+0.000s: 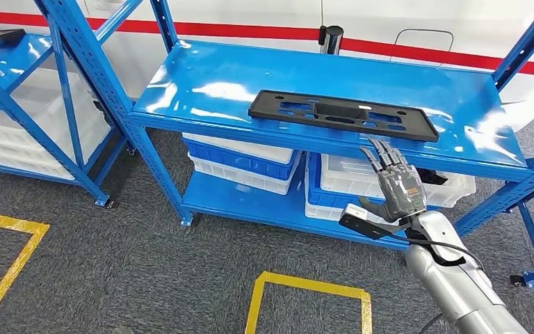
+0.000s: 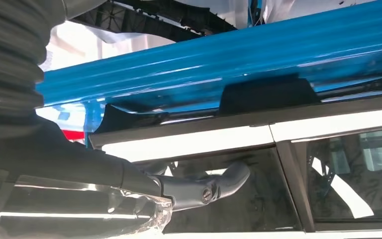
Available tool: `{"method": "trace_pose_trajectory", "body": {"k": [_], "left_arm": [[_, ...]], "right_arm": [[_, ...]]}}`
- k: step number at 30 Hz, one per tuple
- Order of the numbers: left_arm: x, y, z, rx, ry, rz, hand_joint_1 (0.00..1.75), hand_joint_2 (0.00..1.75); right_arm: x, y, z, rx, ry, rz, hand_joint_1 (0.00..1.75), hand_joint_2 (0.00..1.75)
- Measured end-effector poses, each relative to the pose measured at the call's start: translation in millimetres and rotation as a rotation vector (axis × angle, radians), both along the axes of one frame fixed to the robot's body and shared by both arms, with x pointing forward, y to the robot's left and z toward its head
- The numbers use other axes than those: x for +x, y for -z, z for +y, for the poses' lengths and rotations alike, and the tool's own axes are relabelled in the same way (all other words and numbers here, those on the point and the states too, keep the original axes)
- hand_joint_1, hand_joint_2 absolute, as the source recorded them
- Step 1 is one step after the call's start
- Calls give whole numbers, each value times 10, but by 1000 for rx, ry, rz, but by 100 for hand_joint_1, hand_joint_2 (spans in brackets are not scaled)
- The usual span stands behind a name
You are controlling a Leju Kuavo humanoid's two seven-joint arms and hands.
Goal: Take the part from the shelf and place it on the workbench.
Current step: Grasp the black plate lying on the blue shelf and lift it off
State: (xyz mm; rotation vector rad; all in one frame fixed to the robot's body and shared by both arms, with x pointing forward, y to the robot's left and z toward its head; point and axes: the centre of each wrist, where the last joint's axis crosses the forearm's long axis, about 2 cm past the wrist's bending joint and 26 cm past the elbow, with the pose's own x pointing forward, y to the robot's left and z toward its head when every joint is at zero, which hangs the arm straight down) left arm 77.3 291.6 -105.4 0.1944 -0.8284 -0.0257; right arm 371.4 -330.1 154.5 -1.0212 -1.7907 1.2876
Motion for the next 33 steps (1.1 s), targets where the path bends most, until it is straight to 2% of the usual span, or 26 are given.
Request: {"method": "trace_pose_trajectory", "body": {"k": [18,24,33], "left_arm": [[17,-3,3,1,6,1,0,0],[7,-1,-15,-3,13,2,0,0],[38,-7,-12,9,3,-31,0,0]], "right_arm": [[6,-14,14,0,6,-14,0,175],[-41,49,-7,-24,16,-3,0,175],[-42,50,1,-32,5,-8,0,175]]}}
